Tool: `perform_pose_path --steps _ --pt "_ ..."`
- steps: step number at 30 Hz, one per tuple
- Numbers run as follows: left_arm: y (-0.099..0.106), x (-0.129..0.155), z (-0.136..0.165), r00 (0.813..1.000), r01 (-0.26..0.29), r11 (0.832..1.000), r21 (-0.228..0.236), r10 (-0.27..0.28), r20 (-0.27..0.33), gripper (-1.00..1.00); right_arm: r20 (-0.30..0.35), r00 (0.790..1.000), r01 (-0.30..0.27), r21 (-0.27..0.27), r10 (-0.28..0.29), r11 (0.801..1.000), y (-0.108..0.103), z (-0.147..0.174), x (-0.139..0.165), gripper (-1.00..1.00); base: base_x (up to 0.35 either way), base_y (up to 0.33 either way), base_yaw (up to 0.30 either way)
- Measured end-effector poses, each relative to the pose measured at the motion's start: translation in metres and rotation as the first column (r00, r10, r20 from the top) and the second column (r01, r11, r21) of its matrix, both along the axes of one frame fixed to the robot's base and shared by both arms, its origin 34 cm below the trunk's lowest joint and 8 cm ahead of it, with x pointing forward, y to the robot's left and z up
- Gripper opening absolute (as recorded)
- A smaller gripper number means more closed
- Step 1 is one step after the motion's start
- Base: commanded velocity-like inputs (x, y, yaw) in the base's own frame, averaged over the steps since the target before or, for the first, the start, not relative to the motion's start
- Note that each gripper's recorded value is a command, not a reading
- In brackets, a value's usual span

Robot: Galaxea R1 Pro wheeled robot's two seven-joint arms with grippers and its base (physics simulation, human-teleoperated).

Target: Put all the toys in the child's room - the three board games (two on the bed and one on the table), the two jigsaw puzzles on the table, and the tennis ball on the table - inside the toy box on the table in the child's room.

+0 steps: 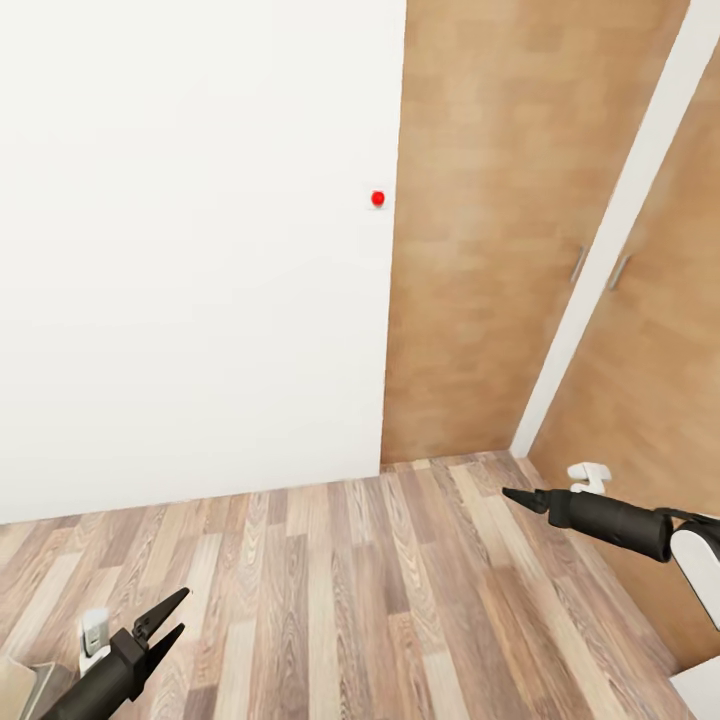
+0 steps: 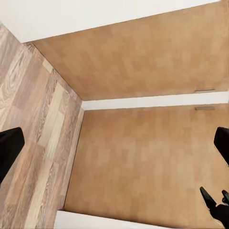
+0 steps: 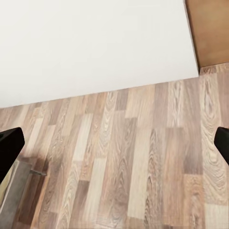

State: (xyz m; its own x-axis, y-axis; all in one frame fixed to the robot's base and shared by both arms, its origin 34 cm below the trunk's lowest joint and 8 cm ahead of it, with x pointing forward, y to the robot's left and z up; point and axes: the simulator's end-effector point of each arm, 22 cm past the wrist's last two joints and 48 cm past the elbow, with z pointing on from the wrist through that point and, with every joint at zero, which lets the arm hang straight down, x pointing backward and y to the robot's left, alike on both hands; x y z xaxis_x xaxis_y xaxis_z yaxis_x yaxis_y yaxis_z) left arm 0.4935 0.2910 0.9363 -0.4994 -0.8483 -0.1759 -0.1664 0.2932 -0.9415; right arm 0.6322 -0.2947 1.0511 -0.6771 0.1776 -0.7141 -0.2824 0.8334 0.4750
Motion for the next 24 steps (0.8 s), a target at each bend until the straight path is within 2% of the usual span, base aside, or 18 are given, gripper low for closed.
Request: perform_pose_path --steps 11,17,24 --pt "-0.0003 -0.0004 -0.001 1.0 0.001 1.0 0.001 -0.001 -0.002 1.0 0.001 1.0 0.0 0.0 0.0 1.0 -0.0002 -0.0002 0.0001 1.0 0.315 0.0 0.286" --pt "-0.0021 -0.0001 -0.0007 1.0 0.005 1.0 0.0 -0.005 -0.001 1.0 0.0 1.0 0.002 -0.002 -0.002 1.0 -0.0007 -0.0009 0.0005 1.0 0.102 0.0 0.292" --pt "-0.0058 0.0021 0.004 1.0 0.015 1.0 0.005 -0.015 0.008 1.0 -0.009 1.0 0.017 -0.038 -0.017 0.999 -0.0046 -0.0076 0.0018 1.0 0.027 0.0 0.293"
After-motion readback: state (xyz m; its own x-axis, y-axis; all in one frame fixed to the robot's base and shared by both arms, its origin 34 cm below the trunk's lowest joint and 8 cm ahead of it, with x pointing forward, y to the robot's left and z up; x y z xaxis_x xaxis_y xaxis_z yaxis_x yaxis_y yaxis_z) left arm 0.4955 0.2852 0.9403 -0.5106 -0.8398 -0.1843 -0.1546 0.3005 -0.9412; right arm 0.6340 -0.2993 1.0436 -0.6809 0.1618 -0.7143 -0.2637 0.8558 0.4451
